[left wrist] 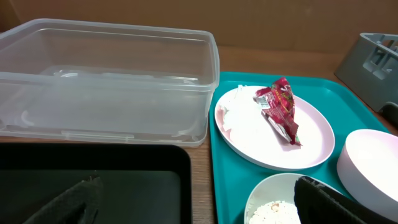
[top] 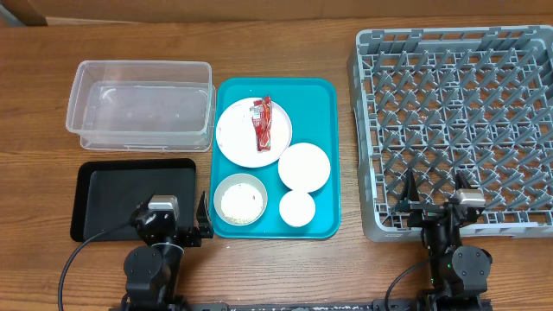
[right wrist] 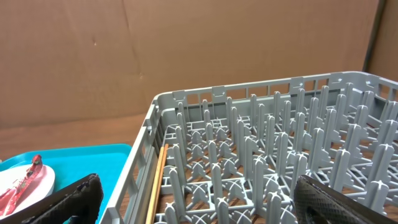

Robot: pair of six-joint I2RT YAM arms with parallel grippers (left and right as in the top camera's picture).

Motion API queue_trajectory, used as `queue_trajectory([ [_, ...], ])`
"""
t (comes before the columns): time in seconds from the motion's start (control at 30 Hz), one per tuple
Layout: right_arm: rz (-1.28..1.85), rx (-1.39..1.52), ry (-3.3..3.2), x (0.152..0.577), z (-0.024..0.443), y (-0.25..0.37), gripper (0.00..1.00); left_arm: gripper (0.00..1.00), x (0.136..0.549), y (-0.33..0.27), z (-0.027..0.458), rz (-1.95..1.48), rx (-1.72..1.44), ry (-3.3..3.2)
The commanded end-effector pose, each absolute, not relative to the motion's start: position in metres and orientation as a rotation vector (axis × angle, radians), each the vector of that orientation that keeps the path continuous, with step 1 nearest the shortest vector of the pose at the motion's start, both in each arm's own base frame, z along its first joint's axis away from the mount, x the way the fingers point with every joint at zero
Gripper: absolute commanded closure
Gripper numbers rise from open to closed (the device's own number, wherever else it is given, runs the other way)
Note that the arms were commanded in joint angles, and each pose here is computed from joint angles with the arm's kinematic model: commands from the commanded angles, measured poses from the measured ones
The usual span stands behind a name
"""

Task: Sort waste into correct bins and load items into the dishwasher

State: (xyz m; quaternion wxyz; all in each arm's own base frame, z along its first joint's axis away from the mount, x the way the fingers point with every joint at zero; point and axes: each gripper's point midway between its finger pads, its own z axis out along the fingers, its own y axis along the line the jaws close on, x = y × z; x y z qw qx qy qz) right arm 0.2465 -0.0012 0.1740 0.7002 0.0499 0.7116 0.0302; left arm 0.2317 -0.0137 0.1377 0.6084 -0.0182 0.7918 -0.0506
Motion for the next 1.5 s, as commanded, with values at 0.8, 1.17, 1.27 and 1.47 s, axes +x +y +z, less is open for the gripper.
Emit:
queue_trajectory([
  [0.8, 0.059, 0.108, 1.579, 0.246, 0.173, -0.002, 0.00, 0.00, 0.232, -0.009, 0.138, -0.109, -0.073, 1.821],
  [1.17, 0.075, 0.093, 1.574, 0.247, 0.174, 0.001, 0.00, 0.00, 0.233, -0.034, 0.154, -0.287, -0.020, 1.762],
  [1.27, 0.262, 0.002, 1.575, 0.244, 0.176, 0.032, 0.00, 0.00, 0.229, -0.057, 0.167, -0.457, 0.023, 1.722],
  [1.47, 0.640, -0.076, 1.537, 0.226, 0.202, 0.078, 0.00, 0.00, 0.215, -0.083, 0.230, -0.611, 0.158, 1.511],
])
